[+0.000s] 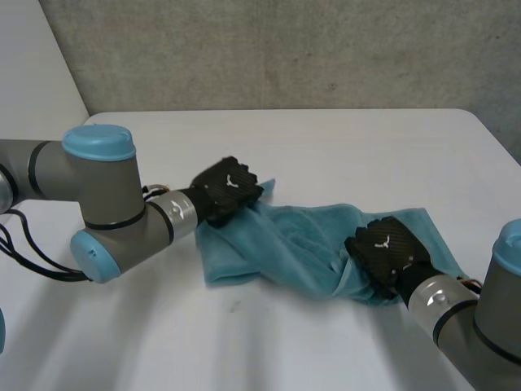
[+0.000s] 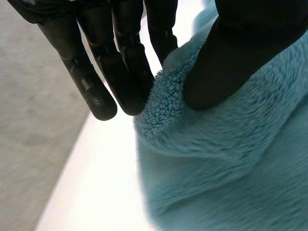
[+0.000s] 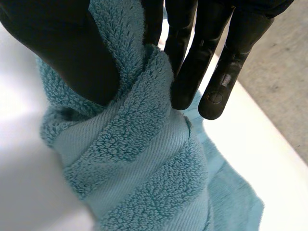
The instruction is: Fold the laundry
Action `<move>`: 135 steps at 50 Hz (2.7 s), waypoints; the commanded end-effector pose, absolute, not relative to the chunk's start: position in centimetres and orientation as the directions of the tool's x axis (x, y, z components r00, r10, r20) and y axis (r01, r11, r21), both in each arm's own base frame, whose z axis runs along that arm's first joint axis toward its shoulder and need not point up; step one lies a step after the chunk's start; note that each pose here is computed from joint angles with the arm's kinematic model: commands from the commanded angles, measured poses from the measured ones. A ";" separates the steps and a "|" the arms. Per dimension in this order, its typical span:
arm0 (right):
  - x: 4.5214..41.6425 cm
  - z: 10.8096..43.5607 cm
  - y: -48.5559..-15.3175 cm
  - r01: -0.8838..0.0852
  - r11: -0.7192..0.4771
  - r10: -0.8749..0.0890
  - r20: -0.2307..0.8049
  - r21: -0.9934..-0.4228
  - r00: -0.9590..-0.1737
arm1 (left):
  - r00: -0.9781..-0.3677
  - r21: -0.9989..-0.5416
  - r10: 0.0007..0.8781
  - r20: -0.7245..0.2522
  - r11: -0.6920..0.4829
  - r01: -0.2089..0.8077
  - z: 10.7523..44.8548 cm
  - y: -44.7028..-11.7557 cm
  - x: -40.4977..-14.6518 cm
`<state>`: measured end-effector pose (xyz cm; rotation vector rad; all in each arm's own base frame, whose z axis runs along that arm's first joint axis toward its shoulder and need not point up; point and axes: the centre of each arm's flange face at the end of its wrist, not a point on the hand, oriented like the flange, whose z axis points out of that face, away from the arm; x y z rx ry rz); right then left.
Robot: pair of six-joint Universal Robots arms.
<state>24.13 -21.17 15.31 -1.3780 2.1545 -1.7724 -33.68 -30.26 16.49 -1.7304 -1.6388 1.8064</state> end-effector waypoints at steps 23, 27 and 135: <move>27.4 36.7 -32.0 -0.220 -0.632 -0.087 0.350 -0.743 -0.933 | -0.913 -0.774 0.190 -0.361 -0.607 0.180 35.3 -34.0 -28.3; 27.3 32.5 -30.6 -0.281 -0.512 -0.150 0.407 -0.812 -0.901 | -0.895 -0.838 0.236 -0.379 -0.498 0.224 31.3 -32.3 -27.6; 23.3 14.5 -25.5 -0.544 0.094 -0.400 0.468 -0.834 -0.788 | -0.697 -0.755 0.609 -0.378 0.233 0.613 13.4 -24.3 -19.6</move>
